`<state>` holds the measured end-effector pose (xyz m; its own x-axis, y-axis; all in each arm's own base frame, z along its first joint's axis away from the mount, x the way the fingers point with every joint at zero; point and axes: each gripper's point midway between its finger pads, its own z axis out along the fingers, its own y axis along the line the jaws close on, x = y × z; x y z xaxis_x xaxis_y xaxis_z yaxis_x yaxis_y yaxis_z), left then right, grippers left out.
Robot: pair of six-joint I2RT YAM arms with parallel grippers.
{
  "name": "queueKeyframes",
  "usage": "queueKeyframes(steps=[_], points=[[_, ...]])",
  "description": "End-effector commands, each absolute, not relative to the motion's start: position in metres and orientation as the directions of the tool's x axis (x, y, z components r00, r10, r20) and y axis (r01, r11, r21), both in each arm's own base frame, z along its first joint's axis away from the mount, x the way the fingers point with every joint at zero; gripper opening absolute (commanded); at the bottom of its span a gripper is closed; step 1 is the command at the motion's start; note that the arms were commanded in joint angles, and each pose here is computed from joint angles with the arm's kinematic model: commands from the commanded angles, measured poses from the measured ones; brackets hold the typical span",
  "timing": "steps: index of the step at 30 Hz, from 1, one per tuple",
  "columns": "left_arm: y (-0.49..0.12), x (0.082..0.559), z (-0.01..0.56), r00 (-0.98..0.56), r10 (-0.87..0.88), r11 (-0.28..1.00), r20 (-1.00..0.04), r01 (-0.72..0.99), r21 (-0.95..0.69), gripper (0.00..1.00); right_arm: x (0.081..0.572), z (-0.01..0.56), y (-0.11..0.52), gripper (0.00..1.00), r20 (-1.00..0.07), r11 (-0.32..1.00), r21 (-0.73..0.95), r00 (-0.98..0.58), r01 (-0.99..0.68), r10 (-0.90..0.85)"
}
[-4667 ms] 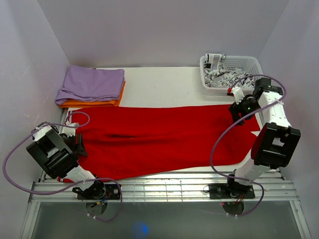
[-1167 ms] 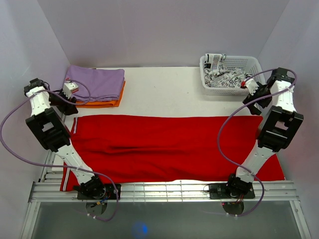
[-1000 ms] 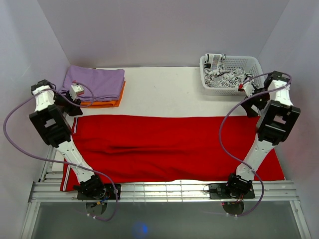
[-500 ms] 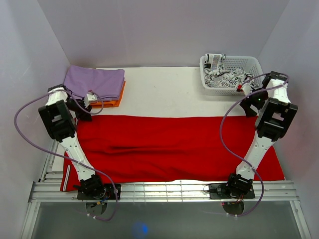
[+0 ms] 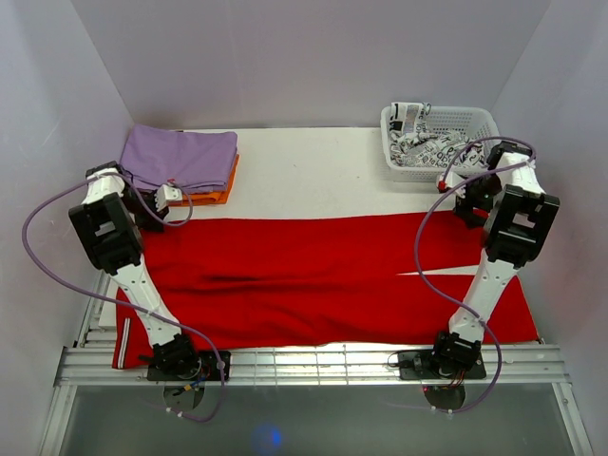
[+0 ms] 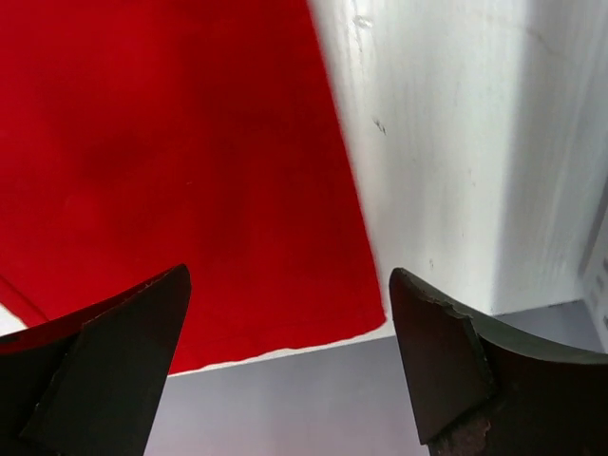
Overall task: Fold and stack the trousers
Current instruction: Flatten the trousers out
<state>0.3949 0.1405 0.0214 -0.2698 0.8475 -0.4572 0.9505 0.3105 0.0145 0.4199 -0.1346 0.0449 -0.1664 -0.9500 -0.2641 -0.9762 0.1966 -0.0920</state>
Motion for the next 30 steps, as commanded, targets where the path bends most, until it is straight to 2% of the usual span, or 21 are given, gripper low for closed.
queueKeyframes(steps=[1,6,14,17,18,20,21,22,24,25,28,30], points=[[0.183,0.387,0.005,-0.225,0.932,0.249,-0.285,0.967,0.050,0.00,0.425,0.041,-0.129,0.90,-0.246,0.110,-0.105,-0.081,-0.988,-0.966],[0.185,0.385,0.004,-0.195,0.945,0.220,-0.261,0.973,0.068,0.00,0.432,0.030,-0.126,0.90,-0.248,0.082,-0.088,-0.058,-0.993,-0.967],[0.179,0.380,0.007,-0.174,0.952,0.200,-0.251,0.976,0.083,0.00,0.481,0.053,-0.098,0.90,-0.381,0.099,-0.215,-0.010,-0.972,-0.925],[0.177,0.381,0.008,-0.166,0.954,0.194,-0.249,0.977,0.091,0.00,0.471,0.035,-0.094,0.95,-0.366,0.104,-0.131,-0.049,-0.986,-0.929],[0.177,0.383,0.010,-0.161,0.954,0.192,-0.252,0.976,0.105,0.00,0.463,0.028,-0.091,1.00,-0.361,0.101,-0.086,-0.063,-0.991,-0.930],[0.176,0.385,0.011,-0.159,0.953,0.194,-0.259,0.974,0.114,0.00,0.433,0.010,-0.095,0.84,-0.327,0.097,0.043,-0.106,-0.994,-0.939],[0.175,0.386,0.012,-0.161,0.949,0.199,-0.270,0.973,0.118,0.00,0.423,0.004,-0.097,0.69,-0.311,0.110,0.077,-0.129,-0.991,-0.942],[0.174,0.387,0.012,-0.162,0.948,0.201,-0.274,0.972,0.119,0.00,0.403,-0.005,-0.096,0.63,-0.302,0.110,0.124,-0.143,-0.986,-0.943],[0.171,0.386,0.012,-0.154,0.947,0.194,-0.283,0.973,0.121,0.00,0.383,-0.012,-0.101,0.56,-0.284,0.101,0.149,-0.140,-0.984,-0.949],[0.170,0.386,0.014,-0.151,0.945,0.194,-0.290,0.972,0.128,0.00,0.359,-0.014,-0.097,0.55,-0.283,0.092,0.184,-0.142,-0.979,-0.949],[0.165,0.383,0.015,-0.141,0.942,0.189,-0.306,0.973,0.134,0.00,0.333,-0.005,-0.095,0.51,-0.275,0.079,0.191,-0.130,-0.979,-0.953],[0.163,0.383,0.018,-0.134,0.941,0.186,-0.312,0.972,0.143,0.00,0.301,-0.006,-0.088,0.50,-0.285,0.073,0.251,-0.146,-0.965,-0.947]])
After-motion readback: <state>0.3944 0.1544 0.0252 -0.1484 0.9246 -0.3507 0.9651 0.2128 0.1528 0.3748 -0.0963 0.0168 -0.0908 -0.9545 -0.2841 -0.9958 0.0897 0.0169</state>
